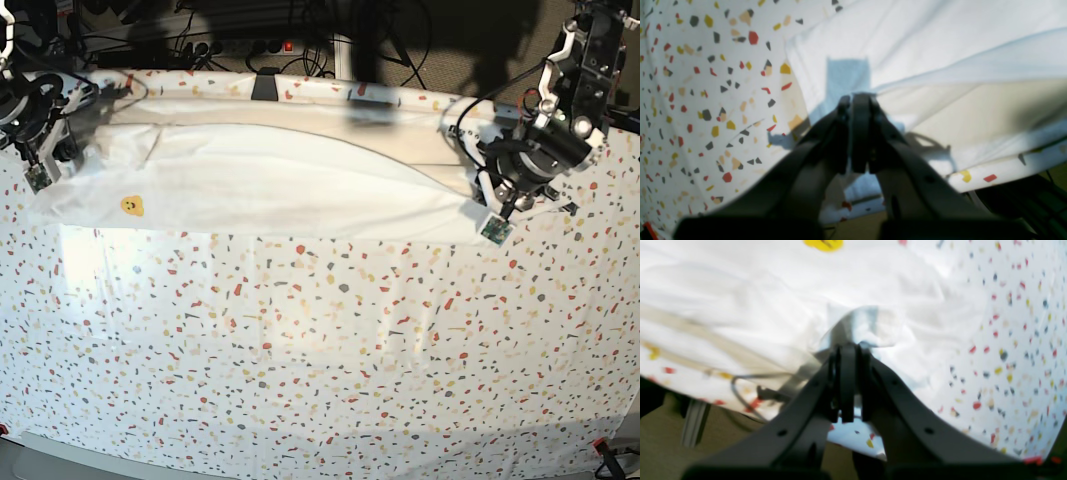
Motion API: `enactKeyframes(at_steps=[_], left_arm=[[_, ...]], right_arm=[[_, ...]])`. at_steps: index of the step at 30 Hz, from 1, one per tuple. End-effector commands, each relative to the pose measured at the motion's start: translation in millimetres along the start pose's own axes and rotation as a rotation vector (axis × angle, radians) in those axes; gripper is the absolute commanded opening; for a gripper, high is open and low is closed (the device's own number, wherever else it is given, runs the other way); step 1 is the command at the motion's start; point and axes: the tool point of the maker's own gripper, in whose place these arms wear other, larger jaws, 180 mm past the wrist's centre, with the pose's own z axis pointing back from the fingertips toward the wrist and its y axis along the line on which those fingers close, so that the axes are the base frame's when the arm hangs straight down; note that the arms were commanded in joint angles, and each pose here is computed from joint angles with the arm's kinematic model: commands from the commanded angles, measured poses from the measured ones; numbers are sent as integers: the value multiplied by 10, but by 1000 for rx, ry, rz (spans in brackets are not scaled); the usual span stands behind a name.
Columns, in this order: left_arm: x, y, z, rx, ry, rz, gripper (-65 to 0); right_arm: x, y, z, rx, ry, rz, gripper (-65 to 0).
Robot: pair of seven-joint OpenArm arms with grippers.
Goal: Fold the T-shirt properly
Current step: 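Release and regrasp the folded strip's ends with both grippers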
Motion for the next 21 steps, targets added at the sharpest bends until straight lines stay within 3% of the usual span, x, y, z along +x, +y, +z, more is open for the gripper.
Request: enactKeyframes(at_steps=[1, 12, 21], left_arm=[[53, 83, 17, 23, -17, -1, -650], [-407, 169, -314, 22, 94, 51, -650], [-339, 188, -328, 26, 69, 53, -650]], right_arm=[[67, -136, 10, -35, -19, 5, -650], [186, -635, -222, -122, -64, -122, -650], [240, -500, -295, -64, -96, -109, -650]])
